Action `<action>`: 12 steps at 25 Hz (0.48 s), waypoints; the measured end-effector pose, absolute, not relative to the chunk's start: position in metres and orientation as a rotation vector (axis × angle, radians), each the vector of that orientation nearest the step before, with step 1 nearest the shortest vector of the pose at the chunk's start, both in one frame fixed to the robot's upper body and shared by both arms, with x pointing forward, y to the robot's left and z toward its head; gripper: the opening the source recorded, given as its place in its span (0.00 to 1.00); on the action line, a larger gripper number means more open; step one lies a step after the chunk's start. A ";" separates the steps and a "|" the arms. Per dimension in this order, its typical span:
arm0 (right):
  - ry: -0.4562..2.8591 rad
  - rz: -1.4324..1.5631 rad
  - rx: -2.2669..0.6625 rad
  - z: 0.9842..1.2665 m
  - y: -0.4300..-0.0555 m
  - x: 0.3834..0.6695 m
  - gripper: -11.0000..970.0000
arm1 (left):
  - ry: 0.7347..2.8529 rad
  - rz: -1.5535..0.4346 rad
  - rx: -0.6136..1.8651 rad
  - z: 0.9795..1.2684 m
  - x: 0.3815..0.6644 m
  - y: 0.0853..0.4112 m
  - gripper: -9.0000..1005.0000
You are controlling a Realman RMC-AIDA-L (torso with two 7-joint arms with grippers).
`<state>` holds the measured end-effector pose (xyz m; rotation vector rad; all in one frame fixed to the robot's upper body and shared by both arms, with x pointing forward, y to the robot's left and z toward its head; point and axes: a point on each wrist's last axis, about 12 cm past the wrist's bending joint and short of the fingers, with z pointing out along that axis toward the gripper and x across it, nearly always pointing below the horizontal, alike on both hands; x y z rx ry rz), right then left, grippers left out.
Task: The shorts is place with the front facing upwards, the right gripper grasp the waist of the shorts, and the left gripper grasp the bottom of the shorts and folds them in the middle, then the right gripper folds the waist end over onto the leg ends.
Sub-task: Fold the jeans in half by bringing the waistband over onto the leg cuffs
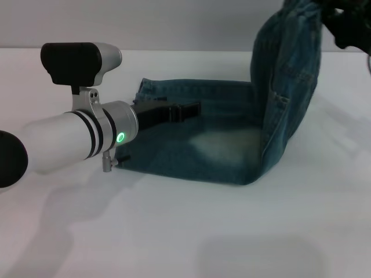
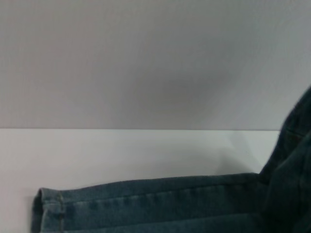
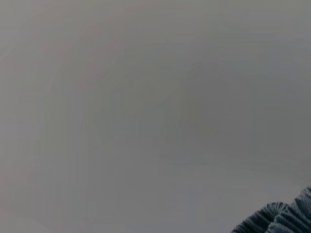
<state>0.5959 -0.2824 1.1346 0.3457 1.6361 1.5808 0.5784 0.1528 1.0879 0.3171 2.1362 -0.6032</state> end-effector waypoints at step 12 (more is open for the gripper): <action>1.761 1.641 0.185 1.143 -0.222 0.618 0.15 | 2.141 -0.611 0.308 1.085 0.576 0.153 0.84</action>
